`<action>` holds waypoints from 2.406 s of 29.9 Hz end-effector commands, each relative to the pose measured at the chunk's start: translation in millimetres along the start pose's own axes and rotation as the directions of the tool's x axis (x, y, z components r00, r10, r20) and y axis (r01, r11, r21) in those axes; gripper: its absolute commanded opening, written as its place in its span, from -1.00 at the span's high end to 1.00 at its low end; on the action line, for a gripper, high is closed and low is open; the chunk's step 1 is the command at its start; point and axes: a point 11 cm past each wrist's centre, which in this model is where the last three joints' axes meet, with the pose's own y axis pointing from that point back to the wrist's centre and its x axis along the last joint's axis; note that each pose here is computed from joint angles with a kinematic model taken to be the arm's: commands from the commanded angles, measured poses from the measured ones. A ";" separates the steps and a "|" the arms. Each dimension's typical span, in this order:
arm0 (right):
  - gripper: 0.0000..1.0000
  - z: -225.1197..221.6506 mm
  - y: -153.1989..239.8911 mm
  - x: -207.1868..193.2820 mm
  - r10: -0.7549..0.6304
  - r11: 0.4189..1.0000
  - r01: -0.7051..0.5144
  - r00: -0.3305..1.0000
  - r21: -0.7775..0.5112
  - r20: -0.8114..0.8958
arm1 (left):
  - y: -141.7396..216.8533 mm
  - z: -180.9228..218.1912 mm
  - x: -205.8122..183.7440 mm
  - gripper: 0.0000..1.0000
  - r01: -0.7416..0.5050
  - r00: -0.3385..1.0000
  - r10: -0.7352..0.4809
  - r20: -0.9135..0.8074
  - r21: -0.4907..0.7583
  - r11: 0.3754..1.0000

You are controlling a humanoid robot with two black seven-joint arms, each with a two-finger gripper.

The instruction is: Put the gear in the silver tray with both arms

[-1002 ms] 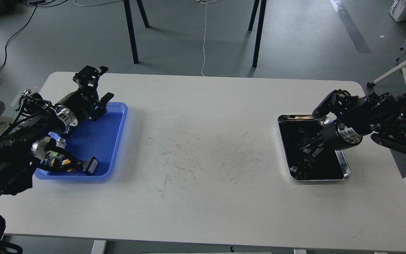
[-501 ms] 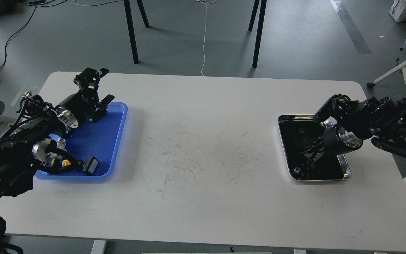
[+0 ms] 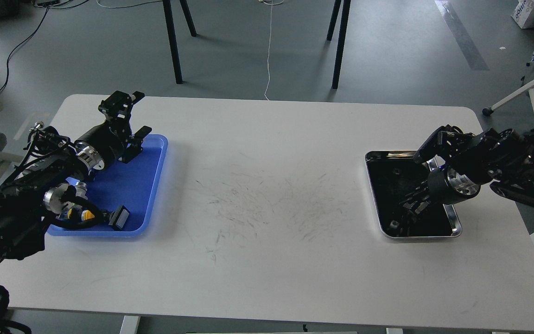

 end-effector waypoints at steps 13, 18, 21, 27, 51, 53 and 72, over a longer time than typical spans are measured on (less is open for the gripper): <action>-0.38 15.6 29.5 59.5 0.222 0.975 -0.220 0.971 -0.031 0.087 | 0.5 1.0 3.3 -0.97 -0.014 1.000 0.014 -0.003 -0.005 1.000; -0.47 15.6 36.8 87.1 0.374 0.924 -0.382 0.898 -0.009 0.231 | -2.0 9.1 4.8 -0.97 -0.021 1.000 0.020 -0.011 -0.027 0.999; -0.47 17.4 41.7 97.8 0.446 0.883 -0.470 0.834 -0.005 0.325 | -3.7 15.4 6.6 -0.97 -0.035 0.999 0.034 -0.035 -0.055 0.998; -0.47 26.8 50.4 112.7 0.599 0.735 -0.677 0.610 -0.053 0.520 | -0.3 22.2 19.9 -0.97 -0.099 0.992 0.091 -0.082 -0.096 0.991; -0.99 44.2 65.4 150.3 0.249 0.391 -0.824 -0.335 -0.410 0.909 | -14.6 70.3 25.8 -0.97 -0.155 0.978 0.116 -0.174 -0.232 0.960; -0.99 44.4 70.5 154.5 0.190 0.366 -0.830 -0.378 -0.422 0.906 | -17.6 79.0 24.8 -0.97 -0.151 0.979 0.109 -0.174 -0.249 0.957; -1.00 42.7 67.2 161.5 -0.036 0.272 -0.809 -0.550 -0.522 0.834 | -40.3 99.0 8.6 -0.97 -0.195 0.962 0.120 -0.247 -0.305 0.932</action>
